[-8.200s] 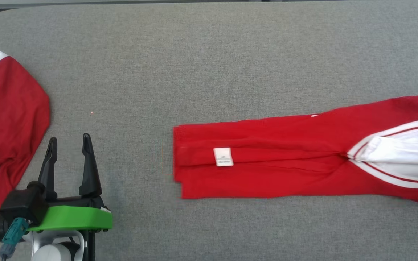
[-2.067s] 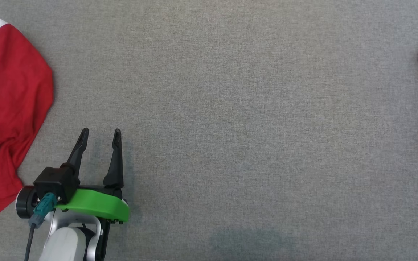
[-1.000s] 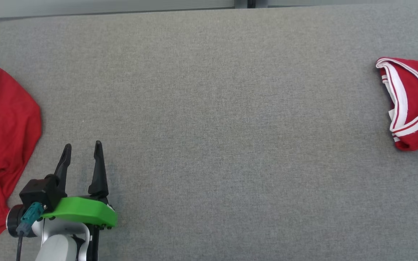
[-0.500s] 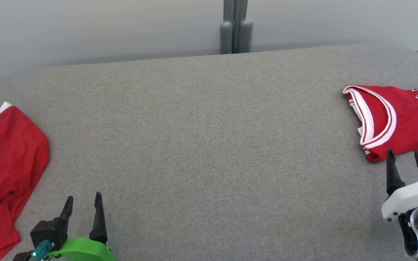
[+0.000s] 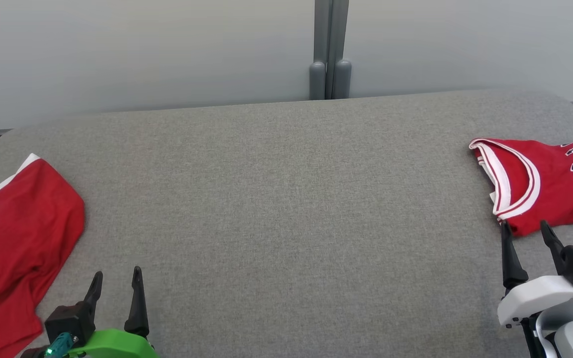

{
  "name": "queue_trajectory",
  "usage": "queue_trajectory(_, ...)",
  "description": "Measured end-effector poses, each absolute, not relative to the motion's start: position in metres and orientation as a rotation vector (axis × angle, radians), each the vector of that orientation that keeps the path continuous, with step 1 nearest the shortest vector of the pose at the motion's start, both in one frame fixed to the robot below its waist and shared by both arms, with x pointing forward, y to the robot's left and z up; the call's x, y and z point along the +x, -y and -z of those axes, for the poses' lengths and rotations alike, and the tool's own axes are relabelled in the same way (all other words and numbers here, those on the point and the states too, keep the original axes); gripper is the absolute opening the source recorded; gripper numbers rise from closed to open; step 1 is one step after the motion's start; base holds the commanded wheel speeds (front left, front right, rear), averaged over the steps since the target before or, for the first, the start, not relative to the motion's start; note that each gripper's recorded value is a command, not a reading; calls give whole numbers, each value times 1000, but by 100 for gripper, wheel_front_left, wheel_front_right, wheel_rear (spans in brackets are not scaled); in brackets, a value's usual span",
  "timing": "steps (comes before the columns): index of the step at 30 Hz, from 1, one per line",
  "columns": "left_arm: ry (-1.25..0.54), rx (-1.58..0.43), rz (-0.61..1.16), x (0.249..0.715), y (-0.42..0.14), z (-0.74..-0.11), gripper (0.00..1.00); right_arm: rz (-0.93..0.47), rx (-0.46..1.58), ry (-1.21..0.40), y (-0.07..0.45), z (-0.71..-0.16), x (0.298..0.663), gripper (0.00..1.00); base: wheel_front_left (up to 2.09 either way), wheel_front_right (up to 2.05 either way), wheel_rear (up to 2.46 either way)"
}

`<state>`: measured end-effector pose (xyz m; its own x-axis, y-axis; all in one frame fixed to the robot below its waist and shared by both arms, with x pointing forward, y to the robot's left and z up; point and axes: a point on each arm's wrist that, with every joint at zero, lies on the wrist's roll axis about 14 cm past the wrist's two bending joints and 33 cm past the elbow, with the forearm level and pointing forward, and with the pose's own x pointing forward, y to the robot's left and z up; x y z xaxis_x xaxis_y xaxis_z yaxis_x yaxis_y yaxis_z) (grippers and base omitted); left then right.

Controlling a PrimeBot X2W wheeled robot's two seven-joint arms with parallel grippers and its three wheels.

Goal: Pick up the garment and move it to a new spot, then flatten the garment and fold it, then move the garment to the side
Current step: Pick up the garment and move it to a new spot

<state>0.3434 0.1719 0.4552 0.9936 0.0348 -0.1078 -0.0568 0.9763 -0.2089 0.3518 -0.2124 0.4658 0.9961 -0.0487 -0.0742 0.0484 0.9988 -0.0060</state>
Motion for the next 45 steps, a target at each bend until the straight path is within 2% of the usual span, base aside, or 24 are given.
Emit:
queue_trajectory(23,-82,-228,-95,329,-186,-458,100,-28,-15,-18,183,-481,348,100,0,0,0)
queue_trajectory(27,-72,-231,-141,322,-199,-460,100,-107,-12,-6,158,-484,354,100,0,0,0)
queue_trajectory(34,-62,-235,-324,286,-250,-456,100,-347,0,3,84,-486,356,100,0,0,0)
queue_trajectory(45,-27,-240,-489,238,-290,-458,100,-513,19,5,24,-489,358,100,0,0,0)
